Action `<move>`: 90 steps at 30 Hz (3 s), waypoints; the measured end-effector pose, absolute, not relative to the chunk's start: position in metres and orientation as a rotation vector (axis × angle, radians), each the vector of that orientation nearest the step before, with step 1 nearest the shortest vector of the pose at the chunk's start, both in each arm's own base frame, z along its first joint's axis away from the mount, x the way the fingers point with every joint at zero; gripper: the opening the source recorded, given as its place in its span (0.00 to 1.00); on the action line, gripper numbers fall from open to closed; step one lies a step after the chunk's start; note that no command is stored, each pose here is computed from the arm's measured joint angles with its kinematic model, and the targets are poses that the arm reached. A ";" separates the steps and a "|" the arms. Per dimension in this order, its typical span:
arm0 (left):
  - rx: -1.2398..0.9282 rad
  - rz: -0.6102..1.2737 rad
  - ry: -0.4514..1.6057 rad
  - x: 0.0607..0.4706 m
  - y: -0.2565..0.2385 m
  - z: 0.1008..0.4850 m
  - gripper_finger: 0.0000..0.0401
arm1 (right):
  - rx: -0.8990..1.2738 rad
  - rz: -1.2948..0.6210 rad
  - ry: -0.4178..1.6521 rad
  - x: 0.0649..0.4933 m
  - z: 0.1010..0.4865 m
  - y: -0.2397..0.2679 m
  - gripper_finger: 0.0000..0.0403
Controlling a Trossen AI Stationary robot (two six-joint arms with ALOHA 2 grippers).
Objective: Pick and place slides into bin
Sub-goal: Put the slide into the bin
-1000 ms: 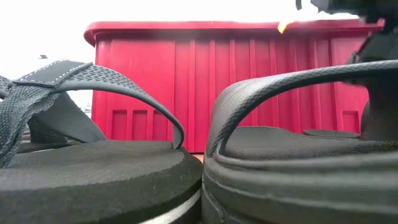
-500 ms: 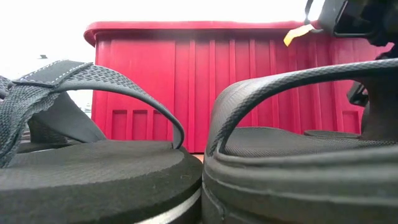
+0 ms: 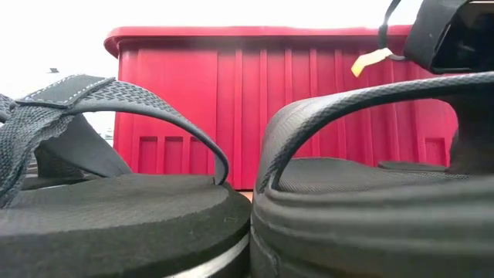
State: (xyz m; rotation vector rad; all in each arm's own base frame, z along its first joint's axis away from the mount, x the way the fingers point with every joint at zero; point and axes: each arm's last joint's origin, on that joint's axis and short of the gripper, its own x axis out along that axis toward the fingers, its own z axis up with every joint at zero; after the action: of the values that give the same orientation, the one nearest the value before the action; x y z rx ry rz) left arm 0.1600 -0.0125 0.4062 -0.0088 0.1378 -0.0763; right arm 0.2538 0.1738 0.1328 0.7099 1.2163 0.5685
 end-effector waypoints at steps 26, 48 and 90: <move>0.027 -0.079 0.144 0.160 -0.012 0.406 0.06 | 0.791 0.696 1.076 0.241 0.185 0.181 0.02; 0.074 -0.083 0.141 0.160 -0.013 0.406 0.06 | 0.371 0.508 1.060 0.220 0.315 0.213 0.02; -0.022 0.307 0.027 0.162 -0.002 0.416 0.06 | -0.210 0.282 0.541 0.164 0.394 -0.101 0.02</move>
State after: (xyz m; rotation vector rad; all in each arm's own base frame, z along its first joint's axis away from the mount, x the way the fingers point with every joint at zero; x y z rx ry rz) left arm 0.1616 -0.0017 0.4162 -0.0218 0.0268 0.3074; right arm 0.1643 -0.1007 0.3936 -0.2102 0.5408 0.2821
